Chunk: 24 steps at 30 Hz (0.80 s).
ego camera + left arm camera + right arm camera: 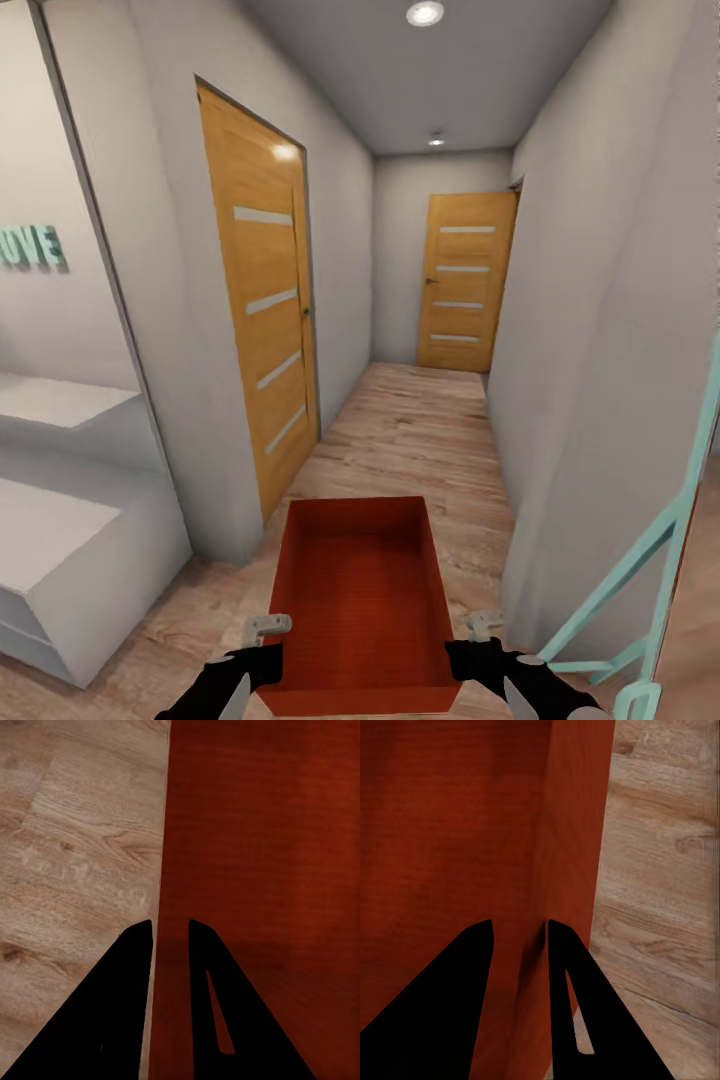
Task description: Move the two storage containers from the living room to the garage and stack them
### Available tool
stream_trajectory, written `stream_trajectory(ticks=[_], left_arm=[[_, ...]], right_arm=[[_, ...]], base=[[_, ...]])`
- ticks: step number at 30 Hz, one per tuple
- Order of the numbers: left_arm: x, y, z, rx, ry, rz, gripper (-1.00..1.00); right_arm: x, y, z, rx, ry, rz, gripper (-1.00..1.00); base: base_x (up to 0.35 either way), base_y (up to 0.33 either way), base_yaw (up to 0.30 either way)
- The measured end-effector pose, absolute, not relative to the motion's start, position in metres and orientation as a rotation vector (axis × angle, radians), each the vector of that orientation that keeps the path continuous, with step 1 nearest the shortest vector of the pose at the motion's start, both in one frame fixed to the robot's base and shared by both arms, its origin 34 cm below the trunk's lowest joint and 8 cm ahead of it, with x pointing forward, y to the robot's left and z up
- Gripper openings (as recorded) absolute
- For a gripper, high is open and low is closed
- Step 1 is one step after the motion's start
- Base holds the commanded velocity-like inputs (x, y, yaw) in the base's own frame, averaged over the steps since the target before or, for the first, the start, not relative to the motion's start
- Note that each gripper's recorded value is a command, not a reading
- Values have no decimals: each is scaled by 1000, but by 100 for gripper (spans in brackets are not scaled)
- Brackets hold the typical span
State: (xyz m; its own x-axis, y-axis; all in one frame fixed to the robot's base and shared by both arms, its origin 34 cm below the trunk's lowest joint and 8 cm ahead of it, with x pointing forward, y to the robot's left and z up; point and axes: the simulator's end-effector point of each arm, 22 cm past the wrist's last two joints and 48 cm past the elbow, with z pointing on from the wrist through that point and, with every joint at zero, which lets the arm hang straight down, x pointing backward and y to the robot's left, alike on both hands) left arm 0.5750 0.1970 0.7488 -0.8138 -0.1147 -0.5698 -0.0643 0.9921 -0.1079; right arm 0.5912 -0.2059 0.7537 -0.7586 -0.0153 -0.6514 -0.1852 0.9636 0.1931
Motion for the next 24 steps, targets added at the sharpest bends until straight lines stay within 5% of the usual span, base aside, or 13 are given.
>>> stream_trajectory(ticks=[18, 24], left_arm=[[575, 197, 749, -125, 2524, -111, -100], [575, 197, 749, -125, 2524, -111, -100]], right_arm=[[591, -206, 754, -140, 2416, 321, -100], [591, -206, 754, -140, 2416, 321, -100]], base=[[314, 155, -264], [309, 177, -35]])
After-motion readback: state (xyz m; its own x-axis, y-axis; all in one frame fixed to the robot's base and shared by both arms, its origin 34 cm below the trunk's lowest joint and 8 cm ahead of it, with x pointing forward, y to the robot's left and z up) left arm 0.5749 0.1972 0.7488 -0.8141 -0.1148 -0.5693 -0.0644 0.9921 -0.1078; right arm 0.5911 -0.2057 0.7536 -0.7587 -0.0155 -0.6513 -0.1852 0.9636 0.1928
